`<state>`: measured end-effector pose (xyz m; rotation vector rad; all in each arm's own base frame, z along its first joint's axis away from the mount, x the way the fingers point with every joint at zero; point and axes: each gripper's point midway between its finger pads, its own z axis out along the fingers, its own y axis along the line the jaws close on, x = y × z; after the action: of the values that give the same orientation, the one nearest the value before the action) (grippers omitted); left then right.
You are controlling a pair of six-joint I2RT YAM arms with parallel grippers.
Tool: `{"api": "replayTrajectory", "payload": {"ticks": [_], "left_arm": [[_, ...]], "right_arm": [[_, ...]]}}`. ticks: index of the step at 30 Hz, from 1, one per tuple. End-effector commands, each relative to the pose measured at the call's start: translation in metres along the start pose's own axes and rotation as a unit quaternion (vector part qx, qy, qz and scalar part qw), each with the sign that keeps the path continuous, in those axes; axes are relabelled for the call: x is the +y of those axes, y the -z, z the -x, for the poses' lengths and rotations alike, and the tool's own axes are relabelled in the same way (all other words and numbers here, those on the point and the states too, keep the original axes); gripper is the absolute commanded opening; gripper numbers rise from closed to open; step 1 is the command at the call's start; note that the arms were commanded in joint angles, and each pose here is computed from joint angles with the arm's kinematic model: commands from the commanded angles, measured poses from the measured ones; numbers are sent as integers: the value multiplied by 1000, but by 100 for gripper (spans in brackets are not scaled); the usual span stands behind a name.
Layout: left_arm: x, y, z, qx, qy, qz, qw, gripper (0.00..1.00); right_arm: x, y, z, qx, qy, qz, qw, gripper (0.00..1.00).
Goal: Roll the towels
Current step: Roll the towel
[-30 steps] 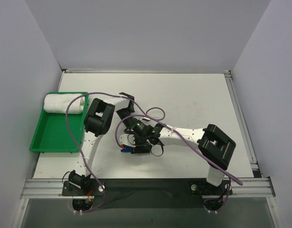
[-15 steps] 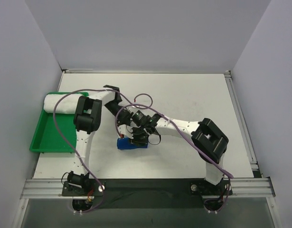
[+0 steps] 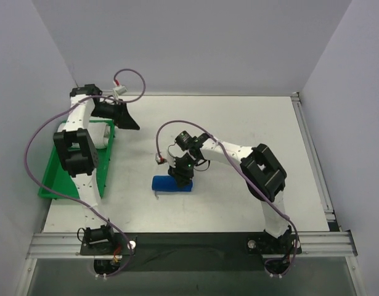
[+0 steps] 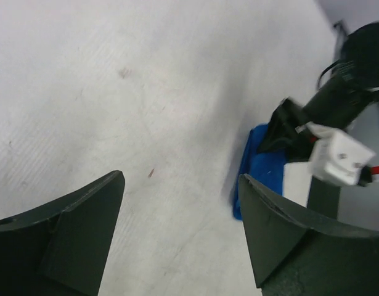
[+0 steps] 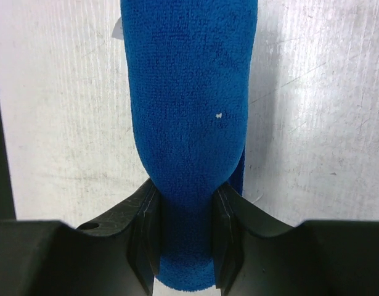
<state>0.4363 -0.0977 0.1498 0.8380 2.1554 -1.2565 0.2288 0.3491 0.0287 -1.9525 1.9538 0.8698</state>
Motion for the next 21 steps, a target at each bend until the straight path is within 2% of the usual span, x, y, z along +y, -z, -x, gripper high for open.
{"api": "replayTrajectory", "payload": {"ticks": [1,4,5,8,10,12,16,17,18,19,20,21], "left_arm": [[-75,38,27,-114,158,-109,975,87],[-92,55,32,-175,211,-151,950,89],[-100,54,25,-180,228,-158,944,89],[-117,52,11,-183,234,-161,941,87],[-126,49,-2,-168,203,-145,954,86],[-140,48,-15,-153,152,-124,969,85],[-156,42,-56,-71,48,-63,994,83],[-155,42,-55,-67,-23,-28,997,83],[-152,38,-76,-40,-20,-7,999,83],[-152,36,-83,-25,-50,12,998,83],[-156,32,-80,-15,-124,37,992,84],[-152,30,-90,16,-158,65,985,84]], "right_arm": [[31,-14,-59,85,-127,85,985,0],[28,-15,-57,76,-144,91,983,0],[24,-14,-56,71,-157,92,981,0],[21,-14,-53,59,-179,103,977,0],[20,-16,-54,58,-190,111,974,0],[19,-15,-54,60,-196,117,972,0],[20,-19,-58,66,-218,141,963,0],[22,-19,-57,64,-224,151,961,0],[21,-19,-57,62,-230,154,959,0],[18,-21,-55,59,-236,158,957,0],[18,-20,-54,57,-243,164,954,0],[17,-20,-54,55,-249,167,952,0]]}}
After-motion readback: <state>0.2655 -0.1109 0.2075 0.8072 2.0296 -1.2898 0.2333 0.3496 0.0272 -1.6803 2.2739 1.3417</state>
